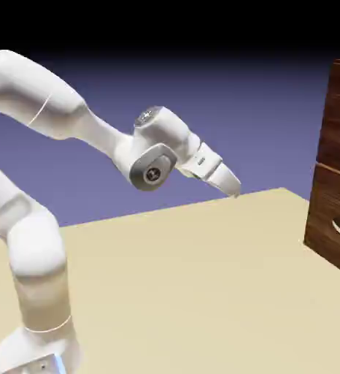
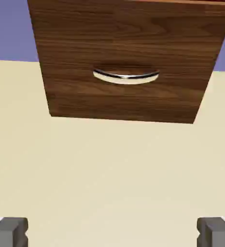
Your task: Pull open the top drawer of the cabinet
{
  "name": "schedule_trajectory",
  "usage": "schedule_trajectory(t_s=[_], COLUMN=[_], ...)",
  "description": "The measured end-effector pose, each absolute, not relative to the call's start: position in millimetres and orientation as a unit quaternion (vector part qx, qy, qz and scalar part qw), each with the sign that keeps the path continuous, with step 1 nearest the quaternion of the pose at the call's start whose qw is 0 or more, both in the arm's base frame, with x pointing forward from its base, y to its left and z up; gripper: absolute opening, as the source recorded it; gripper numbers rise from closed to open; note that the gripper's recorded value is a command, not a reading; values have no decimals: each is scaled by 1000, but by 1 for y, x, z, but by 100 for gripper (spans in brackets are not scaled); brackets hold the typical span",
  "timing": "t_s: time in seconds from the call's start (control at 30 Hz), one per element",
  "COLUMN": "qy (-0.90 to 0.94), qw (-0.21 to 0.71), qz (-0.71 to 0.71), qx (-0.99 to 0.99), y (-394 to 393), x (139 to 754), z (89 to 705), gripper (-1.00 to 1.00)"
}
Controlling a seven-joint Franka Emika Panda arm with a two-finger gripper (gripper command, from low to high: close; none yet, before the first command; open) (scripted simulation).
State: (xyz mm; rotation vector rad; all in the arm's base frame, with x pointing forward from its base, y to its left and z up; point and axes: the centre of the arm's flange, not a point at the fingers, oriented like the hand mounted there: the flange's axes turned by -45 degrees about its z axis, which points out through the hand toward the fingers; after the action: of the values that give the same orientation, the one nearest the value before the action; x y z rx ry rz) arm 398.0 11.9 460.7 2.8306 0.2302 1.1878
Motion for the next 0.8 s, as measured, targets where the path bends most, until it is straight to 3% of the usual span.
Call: schedule_trajectory(t_s=[0.37,0.8], qy=[492,819], qw=[223,357], qz=[313,184], qx=[781,410], y=[83,162], x=[472,542], z=[462,439], gripper=[0,0])
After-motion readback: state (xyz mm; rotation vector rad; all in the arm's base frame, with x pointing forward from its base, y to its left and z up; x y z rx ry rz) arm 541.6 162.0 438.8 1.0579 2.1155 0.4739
